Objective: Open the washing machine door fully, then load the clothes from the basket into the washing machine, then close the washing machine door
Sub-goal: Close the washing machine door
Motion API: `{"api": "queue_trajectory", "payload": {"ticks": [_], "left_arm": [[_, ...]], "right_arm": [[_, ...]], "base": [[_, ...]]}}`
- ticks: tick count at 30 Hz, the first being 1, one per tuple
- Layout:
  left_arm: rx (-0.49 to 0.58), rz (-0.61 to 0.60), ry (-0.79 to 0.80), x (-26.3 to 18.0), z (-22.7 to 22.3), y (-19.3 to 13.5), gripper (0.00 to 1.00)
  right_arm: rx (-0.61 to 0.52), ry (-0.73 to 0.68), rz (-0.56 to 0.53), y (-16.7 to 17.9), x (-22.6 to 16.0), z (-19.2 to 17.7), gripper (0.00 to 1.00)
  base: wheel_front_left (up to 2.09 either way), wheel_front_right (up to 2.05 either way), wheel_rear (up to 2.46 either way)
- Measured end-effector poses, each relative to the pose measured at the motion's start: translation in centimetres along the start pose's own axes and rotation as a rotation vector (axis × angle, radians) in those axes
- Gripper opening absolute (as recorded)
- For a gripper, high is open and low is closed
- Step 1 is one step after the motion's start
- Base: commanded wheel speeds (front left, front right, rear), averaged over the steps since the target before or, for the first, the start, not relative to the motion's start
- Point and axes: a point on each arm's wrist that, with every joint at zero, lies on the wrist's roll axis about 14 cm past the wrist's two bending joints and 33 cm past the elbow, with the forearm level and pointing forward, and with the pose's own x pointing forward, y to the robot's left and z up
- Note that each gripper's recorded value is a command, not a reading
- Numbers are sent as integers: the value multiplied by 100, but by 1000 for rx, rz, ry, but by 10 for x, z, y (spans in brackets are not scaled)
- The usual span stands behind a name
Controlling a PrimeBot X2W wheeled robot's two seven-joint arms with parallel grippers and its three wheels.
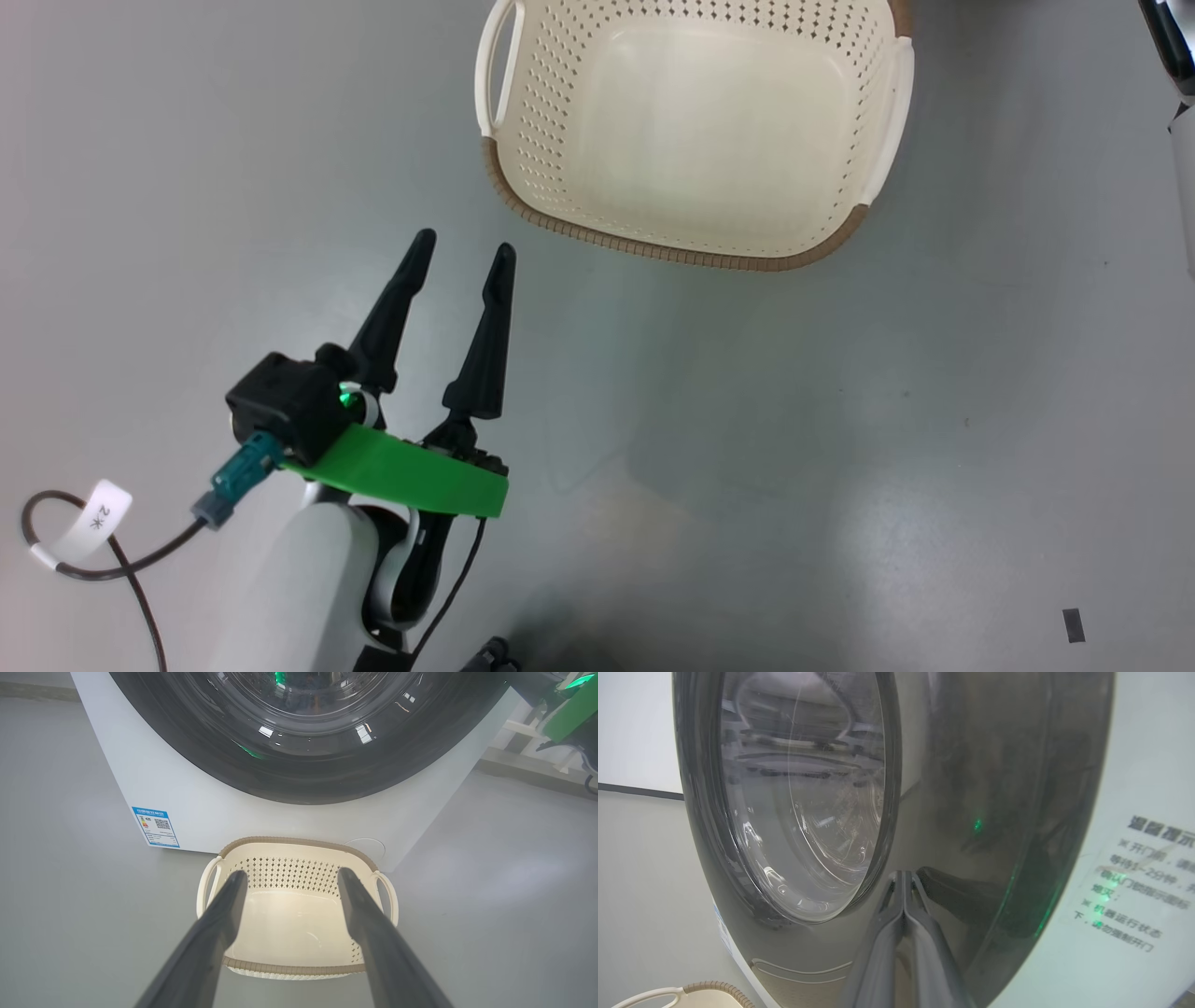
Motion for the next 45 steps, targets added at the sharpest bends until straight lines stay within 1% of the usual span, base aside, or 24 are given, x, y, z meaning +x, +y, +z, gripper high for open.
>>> {"api": "queue_trajectory", "payload": {"ticks": [11,16,19,22,27,30,33,41,45], "left_arm": [[-9,-14,-15,3,4,-6,100],[-8,-13,-33,1,12,-6,100],[-5,-15,-51,0,19,-6,100],[1,-16,-72,-2,28,-6,100],[9,-23,-94,-10,38,-9,100],[9,-25,-109,-15,44,-11,100],[8,-28,-124,-21,50,-12,100],[11,-37,-160,-40,65,-16,100],[12,-56,-165,-49,66,-23,100]], "right_arm": [[-17,-2,-2,-3,-2,8,0],[-29,-10,-5,-5,-3,19,0],[-33,-5,-5,-6,-8,23,0],[-40,12,15,1,-17,24,0],[-23,30,51,22,-37,31,0],[28,30,45,29,-53,40,0],[46,39,39,34,-74,46,0],[83,70,-59,26,-135,66,0],[104,82,-133,19,-166,77,0]], "base": [[0,0,0],[0,0,0],[0,0,0],[0,0,0],[0,0,0],[0,0,0],[0,0,0],[0,0,0],[0,0,0]]}}
